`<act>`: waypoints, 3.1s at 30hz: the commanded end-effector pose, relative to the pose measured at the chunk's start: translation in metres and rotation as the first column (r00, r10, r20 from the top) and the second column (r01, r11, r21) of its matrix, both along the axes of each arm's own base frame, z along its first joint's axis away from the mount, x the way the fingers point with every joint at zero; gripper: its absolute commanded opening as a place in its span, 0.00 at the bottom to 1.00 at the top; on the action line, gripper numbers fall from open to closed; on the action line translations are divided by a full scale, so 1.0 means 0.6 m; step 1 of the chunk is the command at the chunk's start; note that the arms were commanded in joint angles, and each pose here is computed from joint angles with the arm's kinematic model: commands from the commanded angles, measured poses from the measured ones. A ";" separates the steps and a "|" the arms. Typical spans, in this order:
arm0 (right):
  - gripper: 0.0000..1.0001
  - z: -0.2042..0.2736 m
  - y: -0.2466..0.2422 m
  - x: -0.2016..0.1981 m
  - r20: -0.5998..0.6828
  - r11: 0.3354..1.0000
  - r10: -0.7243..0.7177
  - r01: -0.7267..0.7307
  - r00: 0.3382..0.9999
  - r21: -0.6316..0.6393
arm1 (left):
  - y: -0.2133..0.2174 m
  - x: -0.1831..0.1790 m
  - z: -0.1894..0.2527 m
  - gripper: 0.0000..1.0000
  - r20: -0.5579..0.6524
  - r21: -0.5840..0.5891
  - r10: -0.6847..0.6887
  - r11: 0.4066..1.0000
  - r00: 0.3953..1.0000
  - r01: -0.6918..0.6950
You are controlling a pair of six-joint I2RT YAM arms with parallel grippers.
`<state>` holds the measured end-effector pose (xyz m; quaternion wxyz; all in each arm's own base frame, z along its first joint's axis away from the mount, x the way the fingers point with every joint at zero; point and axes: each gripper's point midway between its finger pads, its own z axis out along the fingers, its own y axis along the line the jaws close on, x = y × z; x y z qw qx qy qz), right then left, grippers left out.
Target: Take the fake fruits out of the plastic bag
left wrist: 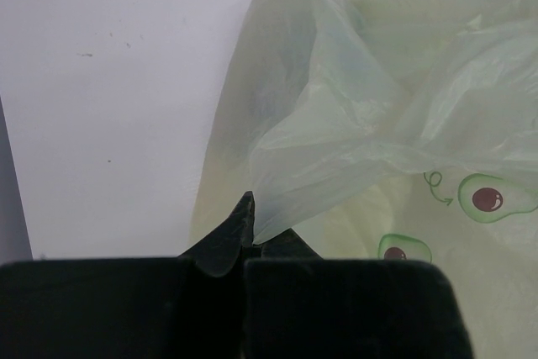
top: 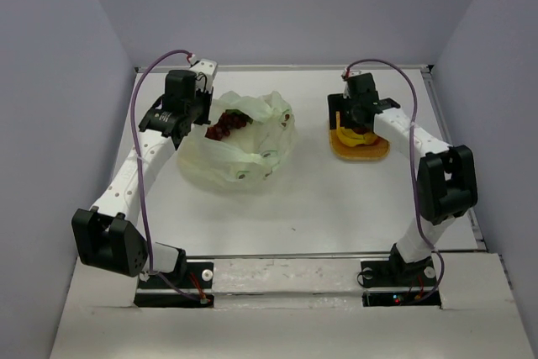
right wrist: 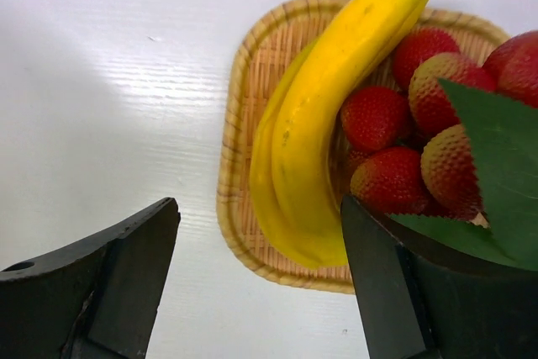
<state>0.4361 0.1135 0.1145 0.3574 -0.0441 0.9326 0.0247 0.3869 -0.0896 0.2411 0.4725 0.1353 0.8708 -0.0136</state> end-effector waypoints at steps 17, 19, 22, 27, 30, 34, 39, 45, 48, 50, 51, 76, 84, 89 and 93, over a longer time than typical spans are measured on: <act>0.62 0.433 0.411 -0.209 0.567 0.656 0.442 -0.682 0.695 0.323 | -0.022 -0.016 0.040 0.00 0.039 -0.033 -0.096 0.995 0.995 0.097; 0.59 0.426 0.428 -0.229 0.570 0.615 0.454 -0.703 0.685 0.357 | -0.022 -0.016 0.043 0.00 0.040 -0.034 -0.095 0.995 0.995 0.097; 0.57 0.407 0.462 -0.245 0.560 0.576 0.480 -0.724 0.675 0.380 | -0.024 -0.015 0.043 0.00 0.038 -0.040 -0.095 0.995 0.995 0.096; 0.53 0.348 0.512 -0.242 0.472 0.566 0.489 -0.679 0.733 0.468 | -0.023 -0.016 0.040 0.00 0.031 -0.040 -0.092 0.995 0.995 0.094; 0.52 0.312 0.529 -0.213 0.426 0.607 0.440 -0.612 0.790 0.507 | -0.023 -0.015 0.044 0.00 0.037 -0.042 -0.092 0.995 0.995 0.093; 0.52 0.266 0.574 -0.180 0.373 0.662 0.395 -0.542 0.840 0.519 | -0.022 -0.016 0.050 0.00 0.045 -0.044 -0.084 0.995 0.995 0.086; 0.55 0.210 0.593 -0.136 0.290 0.737 0.252 -0.377 0.923 0.562 | -0.025 -0.011 0.046 0.00 0.042 -0.051 -0.083 0.995 0.996 0.085; 0.74 0.111 0.577 -0.069 0.171 0.789 -0.063 -0.056 0.983 0.612 | -0.039 0.006 0.037 0.00 0.028 -0.117 -0.060 0.991 0.998 0.063; 0.83 0.075 0.582 -0.027 0.117 0.761 -0.152 0.041 0.981 0.648 | -0.046 0.008 0.041 0.00 0.033 -0.129 -0.075 0.989 0.997 0.078; 0.88 0.079 0.588 -0.001 0.082 0.714 -0.195 0.084 0.977 0.695 | -0.046 0.007 0.040 0.00 0.035 -0.124 -0.080 0.989 0.996 0.084; 0.88 0.053 0.583 0.016 0.066 0.718 -0.218 0.114 0.974 0.687 | -0.046 0.006 0.042 0.00 0.040 -0.120 -0.084 0.989 0.996 0.089; 0.48 -0.151 0.540 0.125 -0.064 0.699 -0.457 0.403 0.887 0.590 | -0.119 0.004 0.008 0.00 0.006 -0.242 -0.292 0.928 0.956 0.284; 0.15 -0.026 0.537 0.104 0.072 0.799 -0.282 0.193 0.957 0.570 | -0.044 0.035 0.002 0.00 0.004 -0.182 -0.124 0.976 0.992 0.122; 0.10 0.024 0.497 0.049 0.138 0.846 -0.167 0.070 0.976 0.528 | -0.005 0.039 -0.014 0.00 -0.005 -0.151 -0.069 0.986 0.998 0.068; 0.08 0.078 0.475 -0.009 0.196 0.838 -0.046 -0.068 0.980 0.541 | 0.010 0.025 -0.029 0.00 -0.011 -0.097 -0.075 0.993 0.997 0.074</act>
